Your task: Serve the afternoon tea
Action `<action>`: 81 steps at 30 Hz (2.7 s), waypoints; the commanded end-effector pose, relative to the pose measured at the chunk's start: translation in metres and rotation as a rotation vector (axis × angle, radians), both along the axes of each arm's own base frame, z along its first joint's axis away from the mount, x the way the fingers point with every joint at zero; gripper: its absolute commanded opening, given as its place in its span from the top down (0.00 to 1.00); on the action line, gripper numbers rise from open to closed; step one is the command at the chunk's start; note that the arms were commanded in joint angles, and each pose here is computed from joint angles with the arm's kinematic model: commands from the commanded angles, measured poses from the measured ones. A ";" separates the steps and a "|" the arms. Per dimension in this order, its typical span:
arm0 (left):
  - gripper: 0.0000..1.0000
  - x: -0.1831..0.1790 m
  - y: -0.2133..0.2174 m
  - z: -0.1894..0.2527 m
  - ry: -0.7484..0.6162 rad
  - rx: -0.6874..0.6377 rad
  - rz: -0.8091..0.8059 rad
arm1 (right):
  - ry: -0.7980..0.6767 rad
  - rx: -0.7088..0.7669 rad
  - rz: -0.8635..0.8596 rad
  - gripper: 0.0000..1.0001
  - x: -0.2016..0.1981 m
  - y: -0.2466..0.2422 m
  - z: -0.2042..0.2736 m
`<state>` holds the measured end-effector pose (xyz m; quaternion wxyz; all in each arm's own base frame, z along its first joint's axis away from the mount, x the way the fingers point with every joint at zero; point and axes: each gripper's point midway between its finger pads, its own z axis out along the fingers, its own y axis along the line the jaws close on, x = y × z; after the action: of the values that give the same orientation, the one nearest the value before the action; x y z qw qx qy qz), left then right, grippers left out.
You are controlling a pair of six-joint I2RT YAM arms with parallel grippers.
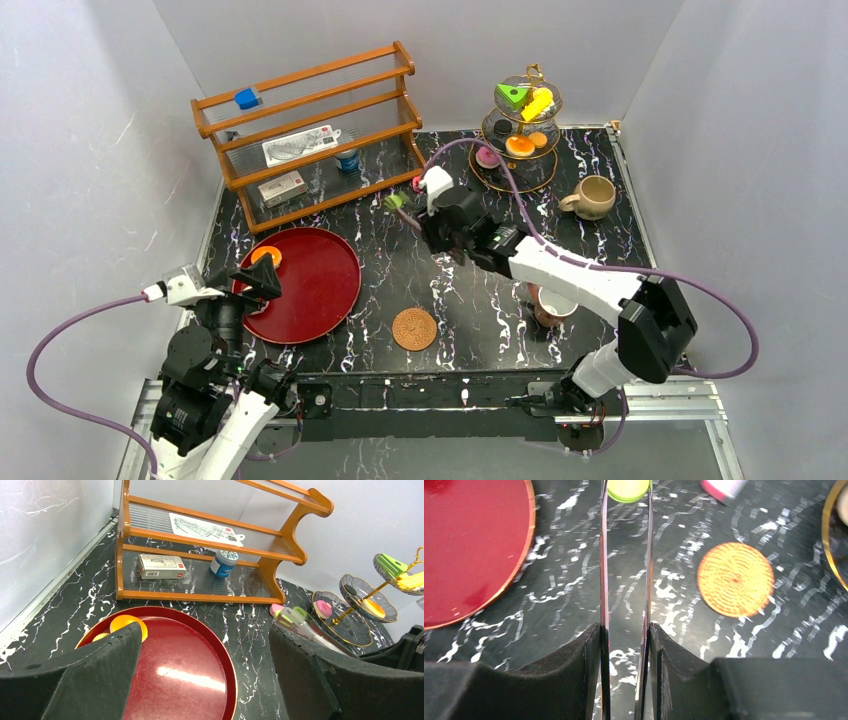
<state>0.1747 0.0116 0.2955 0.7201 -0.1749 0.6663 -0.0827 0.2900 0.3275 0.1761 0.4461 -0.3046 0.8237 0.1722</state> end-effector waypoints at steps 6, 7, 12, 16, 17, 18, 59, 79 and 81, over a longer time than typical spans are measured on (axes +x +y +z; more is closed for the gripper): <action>0.05 0.004 -0.003 0.001 -0.003 -0.004 -0.003 | -0.033 0.066 -0.329 0.56 0.049 -0.091 0.019; 0.05 0.004 -0.002 0.002 -0.003 -0.004 -0.002 | -0.022 0.079 -0.346 0.56 0.053 -0.099 0.016; 0.05 0.004 -0.003 0.002 -0.003 -0.004 -0.003 | 0.014 0.100 -0.454 0.56 0.064 -0.139 0.005; 0.05 0.005 -0.002 0.000 0.005 0.003 0.003 | 0.020 0.098 -0.542 0.56 0.072 -0.170 -0.001; 0.05 0.006 -0.002 0.000 0.007 0.004 0.004 | 0.017 0.098 -0.565 0.56 0.074 -0.178 -0.001; 0.05 0.005 -0.002 0.001 0.006 0.003 0.004 | 0.012 0.099 -0.584 0.56 0.076 -0.184 -0.002; 0.05 0.005 -0.001 -0.001 0.013 0.000 0.010 | -0.038 0.208 -0.779 0.56 0.174 -0.269 -0.044; 0.05 0.007 -0.003 -0.003 0.022 0.002 0.002 | -0.080 0.220 -0.763 0.45 0.232 -0.269 -0.049; 0.05 0.006 -0.003 -0.001 0.013 -0.002 0.003 | -0.068 0.210 -0.764 0.44 0.229 -0.270 -0.051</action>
<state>0.1784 0.0095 0.2907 0.7116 -0.1728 0.6765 -0.0780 0.5003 0.0593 0.0906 0.4931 0.0685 0.8648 0.0656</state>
